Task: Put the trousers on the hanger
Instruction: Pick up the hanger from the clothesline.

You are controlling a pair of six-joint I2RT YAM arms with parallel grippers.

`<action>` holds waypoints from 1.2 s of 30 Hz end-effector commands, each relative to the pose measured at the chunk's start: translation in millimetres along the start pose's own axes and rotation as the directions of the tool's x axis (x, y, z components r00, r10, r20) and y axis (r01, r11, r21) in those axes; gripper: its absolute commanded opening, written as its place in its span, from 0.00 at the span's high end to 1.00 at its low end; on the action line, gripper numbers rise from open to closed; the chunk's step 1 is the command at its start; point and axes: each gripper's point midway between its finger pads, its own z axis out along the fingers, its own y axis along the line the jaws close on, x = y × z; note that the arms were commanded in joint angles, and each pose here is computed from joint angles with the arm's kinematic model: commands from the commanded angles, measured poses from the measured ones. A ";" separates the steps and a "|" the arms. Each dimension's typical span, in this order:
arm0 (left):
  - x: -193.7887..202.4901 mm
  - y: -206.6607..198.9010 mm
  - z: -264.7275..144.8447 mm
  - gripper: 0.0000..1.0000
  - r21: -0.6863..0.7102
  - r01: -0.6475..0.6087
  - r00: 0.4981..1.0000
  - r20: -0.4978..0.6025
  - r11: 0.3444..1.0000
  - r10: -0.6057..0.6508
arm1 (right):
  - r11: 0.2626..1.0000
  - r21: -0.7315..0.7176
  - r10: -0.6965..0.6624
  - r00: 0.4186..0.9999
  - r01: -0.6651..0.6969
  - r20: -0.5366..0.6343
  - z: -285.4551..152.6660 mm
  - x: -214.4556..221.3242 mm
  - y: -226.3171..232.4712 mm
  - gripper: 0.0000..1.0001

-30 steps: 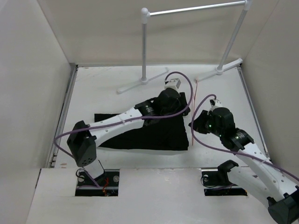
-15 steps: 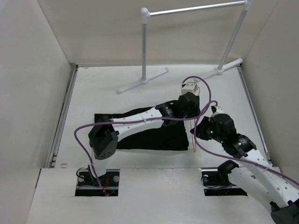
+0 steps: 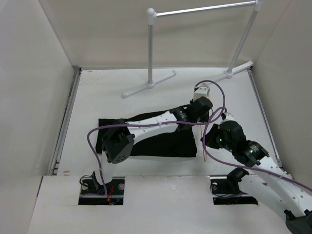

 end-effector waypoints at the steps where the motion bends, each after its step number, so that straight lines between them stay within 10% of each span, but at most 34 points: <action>1: -27.9 -14.1 -2.8 0.74 0.031 0.017 0.997 0.073 0.999 -0.019 | 1.000 0.002 0.004 0.999 -0.004 0.041 -10.1 -13.7 8.2 0.93; 12: -26.1 -4.9 -13.4 1.00 0.038 0.139 0.974 0.173 0.990 -0.144 | 1.000 0.026 -0.006 1.000 0.006 0.012 -17.8 -5.5 3.3 0.89; 20: -25.0 19.7 -32.4 1.00 -0.009 0.249 0.936 0.260 0.969 -0.238 | 0.999 -0.032 -0.002 0.999 0.003 0.036 -46.9 -13.3 13.5 0.47; 27: -15.7 49.8 -45.3 1.00 -0.031 0.398 0.863 0.350 0.917 -0.363 | 0.998 -0.035 0.057 0.996 -0.055 0.063 -31.8 -24.9 13.6 0.87; 36: 15.2 57.6 -35.0 1.00 0.045 0.584 0.752 0.346 0.811 -0.561 | 0.990 -0.098 0.114 0.988 -0.104 0.103 41.8 -62.6 26.7 0.72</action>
